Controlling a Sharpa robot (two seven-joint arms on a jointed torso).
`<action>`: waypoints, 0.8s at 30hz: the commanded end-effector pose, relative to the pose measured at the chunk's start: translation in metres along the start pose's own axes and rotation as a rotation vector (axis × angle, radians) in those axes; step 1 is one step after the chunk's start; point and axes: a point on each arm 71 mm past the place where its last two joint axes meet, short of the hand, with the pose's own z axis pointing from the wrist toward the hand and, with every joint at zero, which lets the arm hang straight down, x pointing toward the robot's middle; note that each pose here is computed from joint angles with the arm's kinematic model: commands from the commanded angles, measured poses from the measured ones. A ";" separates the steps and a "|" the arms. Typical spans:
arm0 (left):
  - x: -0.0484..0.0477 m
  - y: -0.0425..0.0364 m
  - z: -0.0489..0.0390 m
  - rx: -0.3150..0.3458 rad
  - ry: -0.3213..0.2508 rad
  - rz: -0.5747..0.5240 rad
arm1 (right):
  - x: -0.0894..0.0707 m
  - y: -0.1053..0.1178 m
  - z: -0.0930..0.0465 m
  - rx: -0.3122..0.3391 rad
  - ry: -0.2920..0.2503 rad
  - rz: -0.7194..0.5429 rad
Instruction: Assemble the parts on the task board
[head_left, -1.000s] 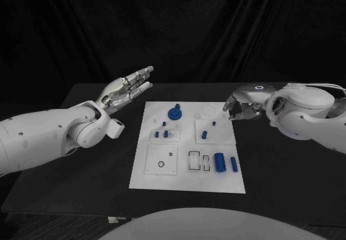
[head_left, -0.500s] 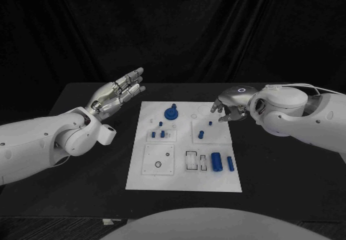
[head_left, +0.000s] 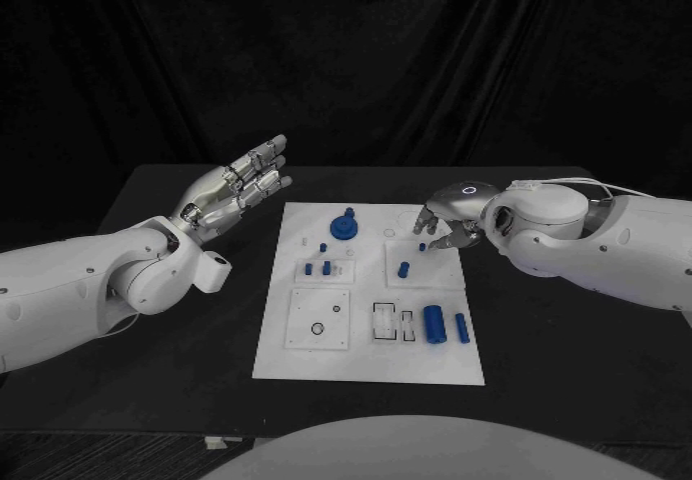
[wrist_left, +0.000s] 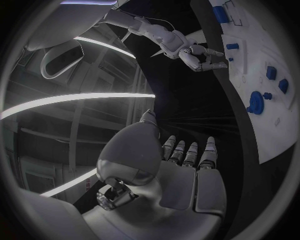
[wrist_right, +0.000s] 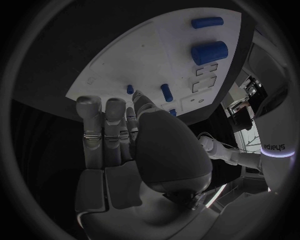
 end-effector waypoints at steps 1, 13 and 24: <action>0.0022 -0.0023 0.0006 0.036 0.015 -0.028 | 0.002 0.000 0.003 -0.005 -0.013 -0.008; 0.0041 0.0013 0.0017 0.022 0.029 -0.040 | 0.010 0.000 0.012 -0.012 -0.007 -0.006; 0.0044 0.0029 0.0020 0.014 0.032 -0.042 | 0.016 0.003 0.017 -0.016 0.010 -0.001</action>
